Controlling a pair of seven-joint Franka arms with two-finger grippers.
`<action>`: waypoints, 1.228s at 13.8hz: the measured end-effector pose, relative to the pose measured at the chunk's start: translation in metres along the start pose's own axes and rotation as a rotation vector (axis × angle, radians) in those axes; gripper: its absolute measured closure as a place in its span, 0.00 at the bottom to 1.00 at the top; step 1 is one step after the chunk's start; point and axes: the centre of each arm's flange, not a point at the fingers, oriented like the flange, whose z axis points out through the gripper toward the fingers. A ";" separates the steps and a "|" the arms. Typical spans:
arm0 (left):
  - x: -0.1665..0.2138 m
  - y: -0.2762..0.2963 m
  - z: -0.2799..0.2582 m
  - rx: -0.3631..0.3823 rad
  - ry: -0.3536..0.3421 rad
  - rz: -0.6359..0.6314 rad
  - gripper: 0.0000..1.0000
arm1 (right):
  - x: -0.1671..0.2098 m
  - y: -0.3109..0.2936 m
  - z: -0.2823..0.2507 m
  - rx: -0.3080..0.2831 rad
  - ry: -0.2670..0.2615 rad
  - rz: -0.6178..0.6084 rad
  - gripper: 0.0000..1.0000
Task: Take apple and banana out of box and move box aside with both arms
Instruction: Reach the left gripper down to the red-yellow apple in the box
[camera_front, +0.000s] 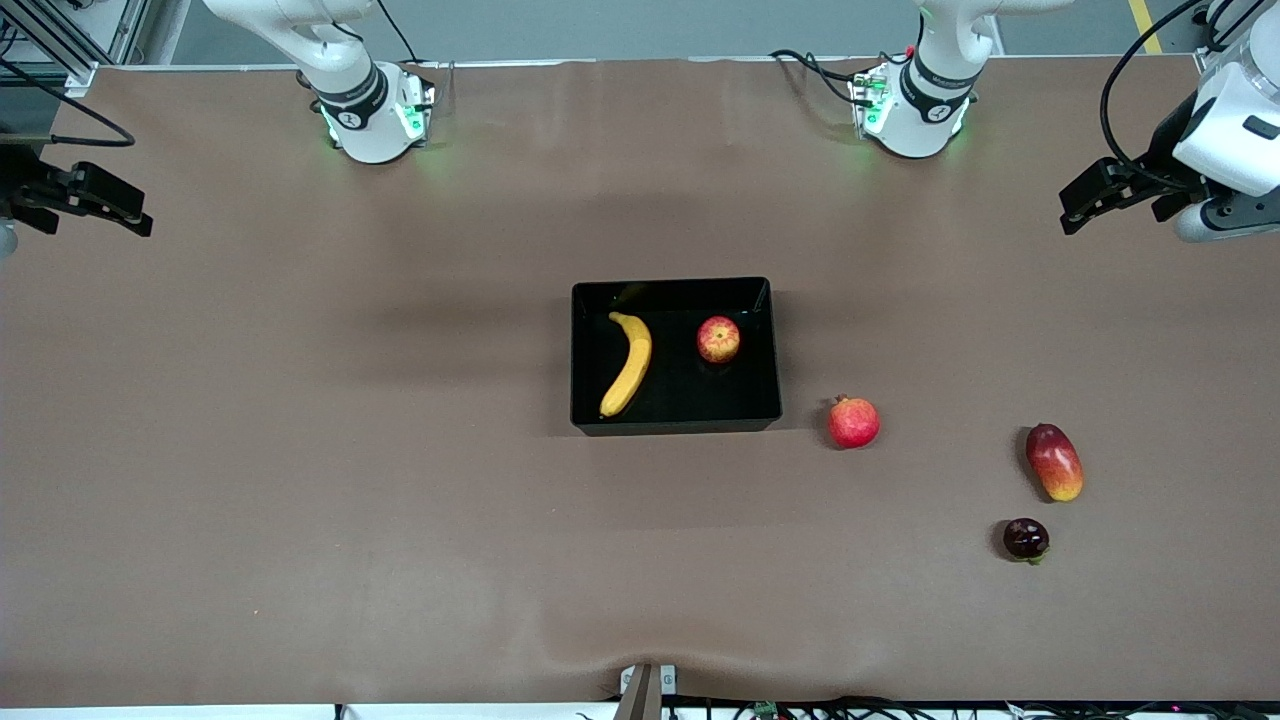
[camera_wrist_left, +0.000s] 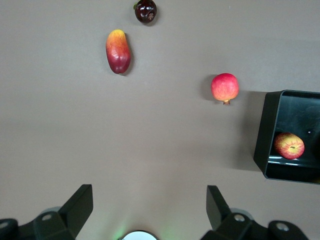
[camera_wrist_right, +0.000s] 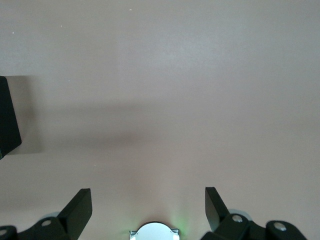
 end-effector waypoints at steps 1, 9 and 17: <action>0.000 0.000 0.000 0.000 0.000 0.000 0.00 | 0.000 0.000 0.000 0.000 -0.002 0.000 0.00; 0.007 0.080 0.030 0.017 -0.054 0.073 0.00 | 0.000 0.005 0.002 -0.001 -0.007 0.009 0.00; 0.003 0.274 0.149 0.039 -0.146 -0.275 0.00 | 0.000 0.008 0.007 -0.001 -0.019 0.016 0.00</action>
